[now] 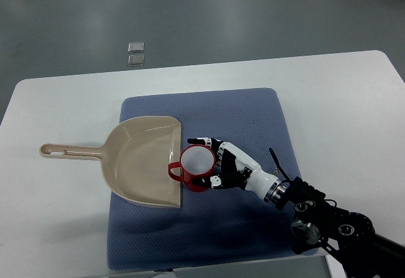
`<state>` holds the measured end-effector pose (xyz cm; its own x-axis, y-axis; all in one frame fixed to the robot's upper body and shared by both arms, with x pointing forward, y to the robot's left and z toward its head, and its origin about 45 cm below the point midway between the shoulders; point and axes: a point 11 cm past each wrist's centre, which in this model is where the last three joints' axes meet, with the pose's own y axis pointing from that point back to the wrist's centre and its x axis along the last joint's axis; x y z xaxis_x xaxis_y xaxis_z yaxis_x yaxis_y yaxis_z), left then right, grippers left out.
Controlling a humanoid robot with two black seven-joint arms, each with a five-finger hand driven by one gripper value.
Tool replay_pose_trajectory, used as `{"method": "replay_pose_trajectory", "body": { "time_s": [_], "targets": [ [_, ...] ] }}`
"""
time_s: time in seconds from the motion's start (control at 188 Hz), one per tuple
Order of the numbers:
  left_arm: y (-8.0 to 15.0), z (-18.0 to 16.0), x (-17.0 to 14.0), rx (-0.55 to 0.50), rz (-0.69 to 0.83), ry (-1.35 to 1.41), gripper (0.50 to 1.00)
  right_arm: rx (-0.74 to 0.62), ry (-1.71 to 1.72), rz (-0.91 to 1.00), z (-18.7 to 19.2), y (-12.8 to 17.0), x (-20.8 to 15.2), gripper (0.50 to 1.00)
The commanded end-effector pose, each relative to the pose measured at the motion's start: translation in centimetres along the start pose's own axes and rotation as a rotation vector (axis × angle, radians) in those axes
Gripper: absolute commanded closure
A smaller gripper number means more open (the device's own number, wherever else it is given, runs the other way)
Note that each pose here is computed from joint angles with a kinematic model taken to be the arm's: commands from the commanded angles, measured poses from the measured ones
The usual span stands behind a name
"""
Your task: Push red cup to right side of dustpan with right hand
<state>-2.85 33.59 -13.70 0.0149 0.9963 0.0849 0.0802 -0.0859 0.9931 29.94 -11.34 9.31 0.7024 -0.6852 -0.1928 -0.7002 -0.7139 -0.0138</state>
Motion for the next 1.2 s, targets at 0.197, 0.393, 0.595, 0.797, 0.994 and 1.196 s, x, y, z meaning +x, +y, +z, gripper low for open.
{"method": "replay_pose_trajectory", "body": {
  "time_s": [0.197, 0.393, 0.595, 0.797, 0.994, 1.196],
  "targets": [
    [0.0, 0.0, 0.0, 0.0, 0.0, 0.001, 0.5, -0.009, 0.016, -0.001, 0.1, 0.5, 0.2, 0.57],
    [0.0, 0.0, 0.0, 0.0, 0.0, -0.001, 0.5, -0.01, 0.025, 0.012, -0.1, 0.8, 0.9, 0.57],
    [0.0, 0.0, 0.0, 0.0, 0.0, -0.001, 0.5, -0.01, 0.029, 0.018, -0.2, 1.0, 1.3, 0.57],
    [0.0, 0.0, 0.0, 0.0, 0.0, -0.001, 0.5, -0.013, 0.039, 0.02, -0.5, 1.4, 1.9, 0.57],
    [0.0, 0.0, 0.0, 0.0, 0.0, 0.001, 0.5, -0.008, 0.045, 0.016, -0.8, 1.5, 2.0, 0.572],
    [0.0, 0.0, 0.0, 0.0, 0.0, 0.001, 0.5, -0.015, 0.056, 0.022, -0.9, 2.1, 2.6, 0.572]
  ]
}}
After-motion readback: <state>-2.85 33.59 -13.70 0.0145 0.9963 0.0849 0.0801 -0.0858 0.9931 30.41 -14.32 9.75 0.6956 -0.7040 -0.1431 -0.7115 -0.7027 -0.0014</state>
